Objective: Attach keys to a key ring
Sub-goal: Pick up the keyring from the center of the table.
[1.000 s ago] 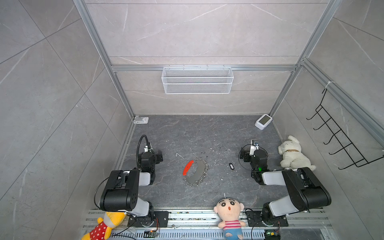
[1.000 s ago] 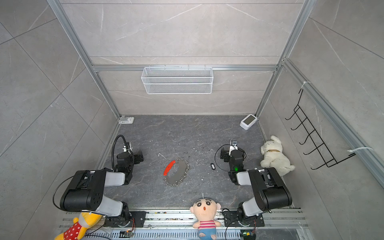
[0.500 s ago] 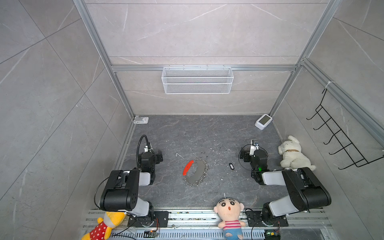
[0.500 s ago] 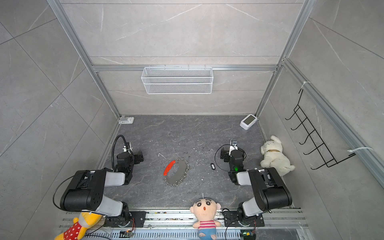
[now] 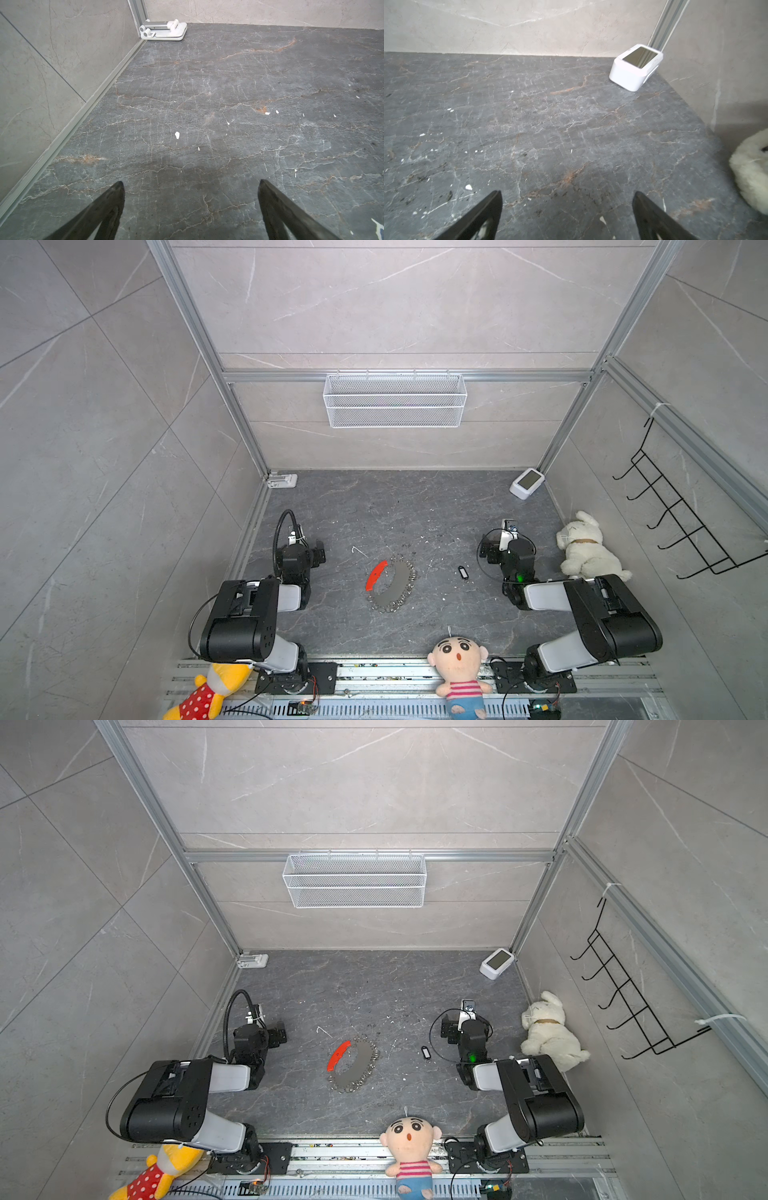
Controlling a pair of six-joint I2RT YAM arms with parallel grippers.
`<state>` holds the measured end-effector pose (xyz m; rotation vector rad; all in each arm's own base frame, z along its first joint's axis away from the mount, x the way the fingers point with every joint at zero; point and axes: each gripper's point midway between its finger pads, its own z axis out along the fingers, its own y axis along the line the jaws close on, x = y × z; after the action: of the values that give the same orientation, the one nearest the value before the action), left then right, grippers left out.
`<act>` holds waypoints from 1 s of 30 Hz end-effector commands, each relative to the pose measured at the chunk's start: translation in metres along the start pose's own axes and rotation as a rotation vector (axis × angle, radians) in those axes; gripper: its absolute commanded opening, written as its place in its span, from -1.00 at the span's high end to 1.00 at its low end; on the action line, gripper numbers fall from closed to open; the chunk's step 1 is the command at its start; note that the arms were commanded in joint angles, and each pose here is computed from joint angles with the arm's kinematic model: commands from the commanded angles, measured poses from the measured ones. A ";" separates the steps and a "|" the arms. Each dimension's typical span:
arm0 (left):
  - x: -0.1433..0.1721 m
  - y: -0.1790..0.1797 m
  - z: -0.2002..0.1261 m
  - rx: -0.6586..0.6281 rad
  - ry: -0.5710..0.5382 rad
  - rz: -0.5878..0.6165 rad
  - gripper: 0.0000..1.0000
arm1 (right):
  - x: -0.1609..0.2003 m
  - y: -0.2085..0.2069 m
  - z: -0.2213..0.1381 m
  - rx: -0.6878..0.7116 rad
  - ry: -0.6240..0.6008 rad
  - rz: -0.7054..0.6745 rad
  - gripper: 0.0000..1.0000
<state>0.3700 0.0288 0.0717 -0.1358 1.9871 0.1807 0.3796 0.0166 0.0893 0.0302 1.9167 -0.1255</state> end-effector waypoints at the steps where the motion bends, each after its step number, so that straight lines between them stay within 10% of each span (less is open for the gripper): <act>1: -0.022 0.002 -0.001 -0.017 -0.084 0.009 -1.00 | -0.020 -0.005 -0.013 0.043 -0.092 -0.001 -0.98; 6: -0.067 -0.004 -0.035 -0.138 -0.124 0.091 -1.00 | -0.064 -0.013 -0.042 0.079 -0.134 -0.008 -0.98; 15: -0.167 -0.059 -0.103 0.211 0.042 -0.184 -1.00 | -0.139 -0.055 -0.088 0.292 0.078 0.332 -0.97; 25: -0.150 -0.060 -0.105 0.219 0.117 -0.444 -1.00 | -0.159 -0.064 -0.127 0.226 -0.116 0.543 -0.99; 30: -0.127 -0.113 -0.109 0.408 0.238 -0.381 -0.94 | -0.124 -0.049 -0.126 0.167 0.048 0.458 -0.99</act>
<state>0.3499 -0.0615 0.2304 -0.3741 2.0880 -0.3431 0.3065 -0.0211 0.2847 0.6055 1.7553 0.0223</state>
